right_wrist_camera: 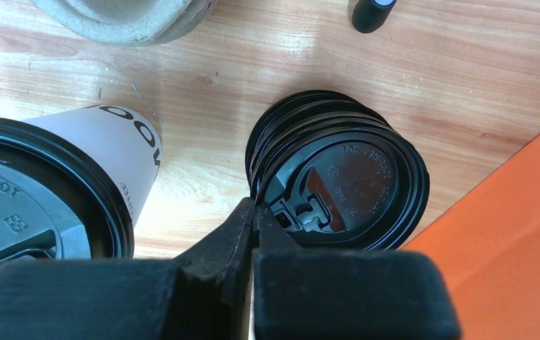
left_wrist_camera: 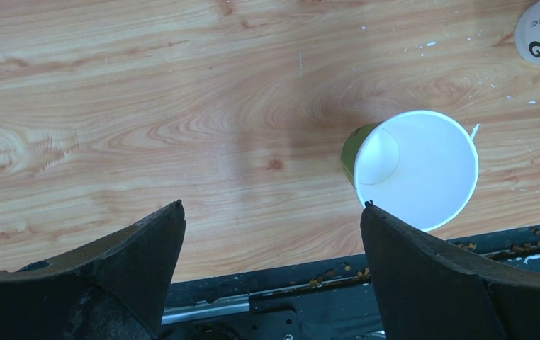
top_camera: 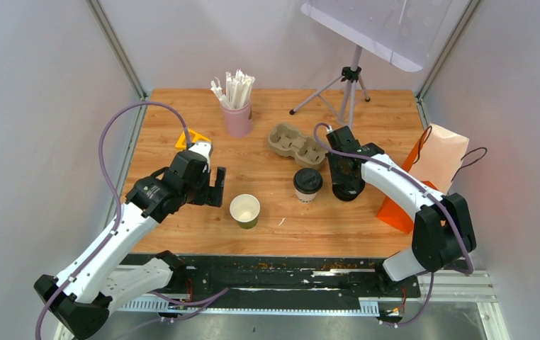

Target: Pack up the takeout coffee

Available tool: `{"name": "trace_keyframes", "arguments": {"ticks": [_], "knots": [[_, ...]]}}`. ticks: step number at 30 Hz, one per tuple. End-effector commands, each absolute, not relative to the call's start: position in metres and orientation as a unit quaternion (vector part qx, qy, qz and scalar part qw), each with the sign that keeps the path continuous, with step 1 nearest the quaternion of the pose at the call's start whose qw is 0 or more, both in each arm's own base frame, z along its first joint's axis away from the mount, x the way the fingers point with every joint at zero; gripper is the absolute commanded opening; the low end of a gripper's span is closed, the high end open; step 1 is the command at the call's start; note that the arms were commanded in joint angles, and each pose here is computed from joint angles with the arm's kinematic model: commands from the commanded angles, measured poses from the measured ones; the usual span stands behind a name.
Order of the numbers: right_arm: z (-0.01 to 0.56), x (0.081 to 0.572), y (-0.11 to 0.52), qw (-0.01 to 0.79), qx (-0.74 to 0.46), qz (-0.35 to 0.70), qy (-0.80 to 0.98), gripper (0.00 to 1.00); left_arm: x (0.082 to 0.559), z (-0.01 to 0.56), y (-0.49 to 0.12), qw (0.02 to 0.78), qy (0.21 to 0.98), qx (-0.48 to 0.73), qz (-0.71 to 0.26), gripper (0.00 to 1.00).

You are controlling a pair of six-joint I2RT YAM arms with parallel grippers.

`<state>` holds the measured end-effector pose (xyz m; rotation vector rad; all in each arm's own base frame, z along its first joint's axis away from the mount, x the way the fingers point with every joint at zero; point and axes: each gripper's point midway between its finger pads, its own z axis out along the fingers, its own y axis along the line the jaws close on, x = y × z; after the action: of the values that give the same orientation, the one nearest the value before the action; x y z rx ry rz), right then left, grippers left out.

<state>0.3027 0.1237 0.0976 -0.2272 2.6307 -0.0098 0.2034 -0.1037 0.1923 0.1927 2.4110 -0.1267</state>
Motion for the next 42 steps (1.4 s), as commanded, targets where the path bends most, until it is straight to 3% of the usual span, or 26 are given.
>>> {"name": "trace_keyframes", "arguments": {"ticks": [1,10,20,26,34,42], "knots": [[0.124,0.311,0.126,0.279,-0.083,0.008,0.957,0.00,0.205,0.196,-0.109,0.358,0.928,0.087,-0.059,1.00],[0.162,0.305,0.128,0.297,-0.071,0.027,0.952,0.00,0.208,0.215,-0.111,0.391,0.913,0.091,-0.077,1.00],[0.239,0.290,0.161,0.359,-0.071,0.161,0.917,0.00,0.212,0.261,-0.133,0.460,0.865,0.139,-0.145,0.99],[0.294,0.255,0.218,0.376,-0.092,0.347,0.854,0.00,0.196,0.300,-0.181,0.548,0.746,0.261,-0.275,1.00],[0.347,0.199,0.279,0.371,-0.120,0.514,0.764,0.00,0.165,0.339,-0.189,0.687,0.563,0.297,-0.351,1.00],[0.371,0.167,0.326,0.337,-0.151,0.590,0.719,0.00,0.153,0.331,-0.207,0.684,0.513,0.369,-0.365,1.00]]}}
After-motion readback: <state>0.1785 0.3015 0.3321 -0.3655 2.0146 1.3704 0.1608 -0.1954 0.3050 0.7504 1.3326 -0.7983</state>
